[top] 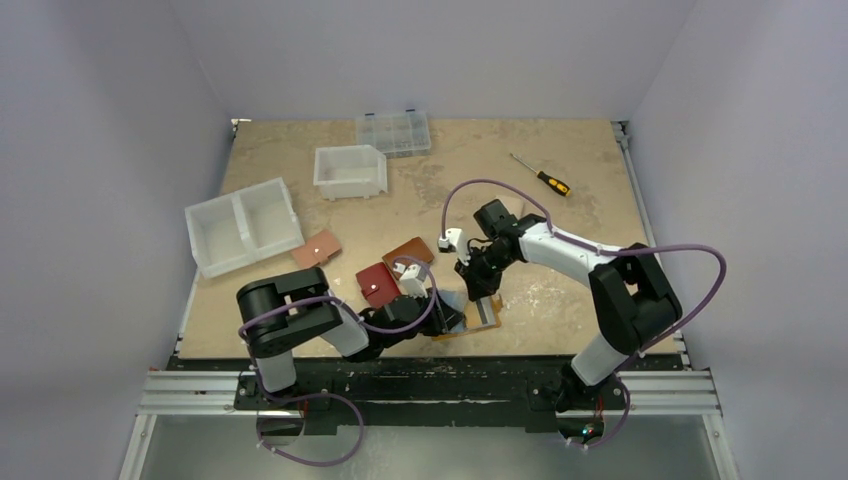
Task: Take the credit cards out of the card holder
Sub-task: Remove the credit card from the card holder.
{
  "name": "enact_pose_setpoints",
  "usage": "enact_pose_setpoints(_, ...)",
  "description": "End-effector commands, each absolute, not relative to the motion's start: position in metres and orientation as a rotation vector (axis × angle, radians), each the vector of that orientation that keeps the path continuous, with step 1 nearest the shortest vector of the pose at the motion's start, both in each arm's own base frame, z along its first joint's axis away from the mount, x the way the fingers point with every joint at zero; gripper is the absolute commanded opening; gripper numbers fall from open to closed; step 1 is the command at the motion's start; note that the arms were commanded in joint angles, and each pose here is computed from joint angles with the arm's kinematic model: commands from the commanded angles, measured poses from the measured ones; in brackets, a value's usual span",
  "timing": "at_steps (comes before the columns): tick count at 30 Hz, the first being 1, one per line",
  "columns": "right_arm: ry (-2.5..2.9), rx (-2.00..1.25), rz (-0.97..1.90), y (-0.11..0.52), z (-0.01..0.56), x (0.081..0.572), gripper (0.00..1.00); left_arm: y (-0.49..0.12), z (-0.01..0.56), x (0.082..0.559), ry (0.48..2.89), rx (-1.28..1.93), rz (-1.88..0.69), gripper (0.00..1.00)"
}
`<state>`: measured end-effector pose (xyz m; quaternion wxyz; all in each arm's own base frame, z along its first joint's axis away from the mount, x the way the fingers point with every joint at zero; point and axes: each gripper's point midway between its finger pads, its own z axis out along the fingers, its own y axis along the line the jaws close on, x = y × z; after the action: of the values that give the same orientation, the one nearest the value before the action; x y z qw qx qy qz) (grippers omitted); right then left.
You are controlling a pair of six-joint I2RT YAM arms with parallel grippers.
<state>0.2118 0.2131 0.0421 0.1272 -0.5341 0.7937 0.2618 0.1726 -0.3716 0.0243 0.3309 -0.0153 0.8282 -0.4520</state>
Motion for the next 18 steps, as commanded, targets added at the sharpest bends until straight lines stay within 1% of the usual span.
enact_pose_setpoints(1, 2.364, -1.557, 0.657, 0.203, 0.028, 0.218, 0.08, -0.342, -0.009, 0.170, 2.285, -0.057, -0.992, 0.29)
enact_pose_setpoints(7, 2.404, -1.555, 0.613, 0.197, 0.018, 0.219, 0.08, -0.325, -0.004, 0.176, 2.290, -0.076, -0.880, 0.30)
enact_pose_setpoints(18, 2.398, -1.563, 0.621, 0.196, 0.019, 0.218, 0.08, -0.291, 0.000, 0.183, 2.303, -0.058, -0.650, 0.31)
